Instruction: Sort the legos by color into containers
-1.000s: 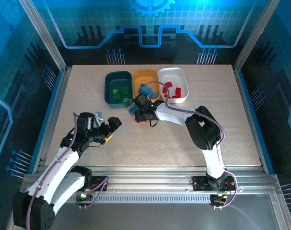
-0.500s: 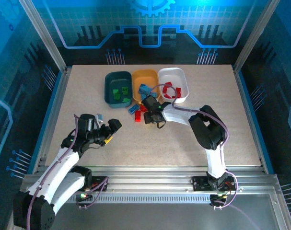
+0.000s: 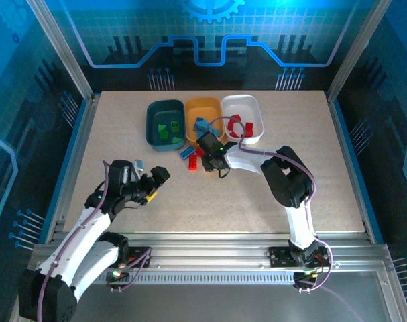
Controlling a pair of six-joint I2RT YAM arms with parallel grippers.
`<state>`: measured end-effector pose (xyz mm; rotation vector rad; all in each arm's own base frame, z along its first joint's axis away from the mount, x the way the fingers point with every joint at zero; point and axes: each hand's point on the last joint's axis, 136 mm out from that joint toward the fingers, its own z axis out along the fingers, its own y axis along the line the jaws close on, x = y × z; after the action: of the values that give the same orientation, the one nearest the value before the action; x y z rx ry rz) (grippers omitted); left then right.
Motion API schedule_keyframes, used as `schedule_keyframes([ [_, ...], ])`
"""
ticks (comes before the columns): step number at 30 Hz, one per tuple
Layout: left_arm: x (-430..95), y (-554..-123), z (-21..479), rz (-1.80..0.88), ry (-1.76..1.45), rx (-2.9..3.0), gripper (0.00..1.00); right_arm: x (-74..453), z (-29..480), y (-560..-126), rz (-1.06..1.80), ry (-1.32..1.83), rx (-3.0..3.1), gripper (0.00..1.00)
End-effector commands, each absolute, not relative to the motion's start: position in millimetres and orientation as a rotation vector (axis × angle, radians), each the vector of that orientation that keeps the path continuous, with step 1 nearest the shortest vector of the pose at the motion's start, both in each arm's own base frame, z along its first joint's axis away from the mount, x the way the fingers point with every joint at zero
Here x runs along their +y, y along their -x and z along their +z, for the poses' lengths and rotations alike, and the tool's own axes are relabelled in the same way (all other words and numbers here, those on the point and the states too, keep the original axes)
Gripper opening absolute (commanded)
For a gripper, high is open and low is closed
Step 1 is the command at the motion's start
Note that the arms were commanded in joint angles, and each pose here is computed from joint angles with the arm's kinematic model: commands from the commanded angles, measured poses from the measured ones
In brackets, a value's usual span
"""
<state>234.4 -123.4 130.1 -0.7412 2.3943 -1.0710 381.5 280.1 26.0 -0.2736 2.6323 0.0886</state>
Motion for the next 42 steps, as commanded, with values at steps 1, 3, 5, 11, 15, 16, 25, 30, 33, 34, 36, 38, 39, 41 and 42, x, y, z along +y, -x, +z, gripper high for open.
schedule_keyframes([
  [1, -124, -232, 125, -1.083, 0.76, 2.408, 0.99, 279, 72, -385, 0.107, 0.27, 2.522, 0.36],
  [3, -125, -233, 123, -1.085, 0.765, 2.416, 0.99, 275, 93, -389, 0.089, 0.283, 2.48, 0.36],
  [5, -126, -234, 120, -1.088, 0.771, 2.421, 0.99, 264, 112, -398, 0.042, 0.284, 2.439, 0.36],
  [11, -141, -238, 111, -1.133, 0.756, 2.433, 0.99, 199, 130, -457, 0.009, 0.102, 2.435, 0.36],
  [15, -160, -236, 95, -1.146, 0.702, 2.506, 0.99, 167, 113, -490, 0.081, -0.012, 2.502, 0.38],
  [16, -166, -236, 94, -1.165, 0.677, 2.512, 0.99, 162, 110, -496, 0.095, -0.027, 2.506, 0.38],
  [25, -174, -244, 104, -1.186, 0.611, 2.477, 0.99, 145, 110, -525, 0.125, -0.05, 2.531, 0.69],
  [30, -170, -243, 97, -1.143, 0.63, 2.497, 0.99, 172, 156, -495, 0.168, -0.02, 2.414, 0.77],
  [33, -156, -239, 86, -1.05, 0.69, 2.503, 0.99, 213, 166, -455, 0.143, 0.044, 2.355, 0.81],
  [34, -149, -237, 82, -1.003, 0.722, 2.506, 0.99, 228, 162, -443, 0.137, 0.068, 2.351, 0.82],
  [36, -132, -231, 74, -0.898, 0.8, 2.511, 0.99, 262, 145, -418, 0.16, 0.128, 2.372, 0.84],
  [38, -115, -226, 71, -0.825, 0.88, 2.497, 0.99, 293, 122, -399, 0.179, 0.181, 2.413, 0.86],
  [39, -108, -224, 71, -0.81, 0.913, 2.482, 0.99, 302, 111, -394, 0.165, 0.195, 2.434, 0.86],
  [41, -99, -220, 72, -0.803, 0.958, 2.457, 0.99, 322, 93, -388, 0.197, 0.222, 2.489, 0.87],
  [42, -96, -218, 73, -0.801, 0.968, 2.45, 0.99, 329, 87, -387, 0.203, 0.224, 2.509, 0.87],
])
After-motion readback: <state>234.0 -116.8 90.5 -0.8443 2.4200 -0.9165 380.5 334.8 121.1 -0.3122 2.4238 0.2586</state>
